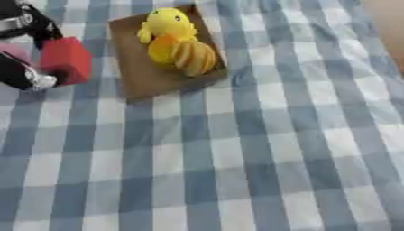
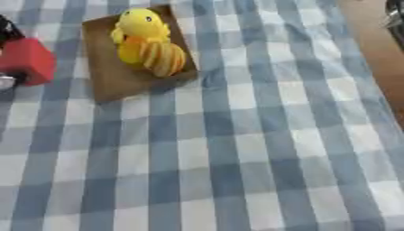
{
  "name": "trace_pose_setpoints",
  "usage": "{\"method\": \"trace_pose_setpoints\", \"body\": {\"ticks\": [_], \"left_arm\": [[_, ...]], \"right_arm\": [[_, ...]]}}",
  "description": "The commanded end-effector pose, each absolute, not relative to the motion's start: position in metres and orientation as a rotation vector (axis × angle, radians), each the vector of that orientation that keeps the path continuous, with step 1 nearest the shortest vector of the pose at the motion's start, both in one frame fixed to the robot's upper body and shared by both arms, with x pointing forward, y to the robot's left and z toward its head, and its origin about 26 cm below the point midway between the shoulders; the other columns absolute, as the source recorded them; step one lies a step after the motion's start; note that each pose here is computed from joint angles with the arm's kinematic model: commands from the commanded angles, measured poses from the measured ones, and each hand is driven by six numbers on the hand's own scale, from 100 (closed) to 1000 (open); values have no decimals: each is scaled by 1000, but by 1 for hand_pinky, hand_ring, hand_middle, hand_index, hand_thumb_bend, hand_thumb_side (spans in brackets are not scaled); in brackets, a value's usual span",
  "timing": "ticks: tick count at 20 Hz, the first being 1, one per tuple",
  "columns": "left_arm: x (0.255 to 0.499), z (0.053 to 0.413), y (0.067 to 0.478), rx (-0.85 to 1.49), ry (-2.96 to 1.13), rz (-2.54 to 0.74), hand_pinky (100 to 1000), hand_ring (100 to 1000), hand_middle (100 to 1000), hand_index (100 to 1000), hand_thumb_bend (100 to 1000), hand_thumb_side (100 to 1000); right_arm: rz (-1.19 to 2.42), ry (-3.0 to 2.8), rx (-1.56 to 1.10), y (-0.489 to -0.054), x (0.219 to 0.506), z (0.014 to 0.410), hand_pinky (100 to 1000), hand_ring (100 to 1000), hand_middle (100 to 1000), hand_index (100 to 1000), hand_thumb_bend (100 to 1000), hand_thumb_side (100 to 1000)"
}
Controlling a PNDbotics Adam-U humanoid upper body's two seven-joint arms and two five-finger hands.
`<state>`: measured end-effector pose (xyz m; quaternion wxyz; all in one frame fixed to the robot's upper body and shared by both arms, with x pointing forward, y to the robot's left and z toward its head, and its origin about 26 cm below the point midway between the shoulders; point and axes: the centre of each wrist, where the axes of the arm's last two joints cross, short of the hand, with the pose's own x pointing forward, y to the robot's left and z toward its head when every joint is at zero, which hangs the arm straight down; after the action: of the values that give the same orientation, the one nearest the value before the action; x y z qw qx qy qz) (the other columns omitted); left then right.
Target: Pick up objects on the table and place them in the box.
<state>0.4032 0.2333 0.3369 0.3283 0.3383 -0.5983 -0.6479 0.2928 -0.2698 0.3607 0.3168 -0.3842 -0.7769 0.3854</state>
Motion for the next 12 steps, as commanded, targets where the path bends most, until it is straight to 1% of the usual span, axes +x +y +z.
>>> {"method": "trace_pose_setpoints", "body": {"ticks": [1, 5, 12], "left_arm": [[410, 350, 224, 917, -1626, -1664, 792, 653, 551, 647, 198, 306], [423, 349, 207, 902, -1659, -1655, 791, 655, 555, 653, 196, 280], [440, 339, 192, 891, -1642, -1667, 793, 660, 562, 659, 214, 274]], "right_arm": [[1025, -2079, -1024, -267, 287, 370, 792, 753, 714, 810, 100, 634], [1032, -2088, -1012, -264, 287, 372, 792, 752, 714, 810, 100, 638], [1043, -2107, -989, -259, 287, 374, 792, 752, 713, 810, 100, 642]]}}
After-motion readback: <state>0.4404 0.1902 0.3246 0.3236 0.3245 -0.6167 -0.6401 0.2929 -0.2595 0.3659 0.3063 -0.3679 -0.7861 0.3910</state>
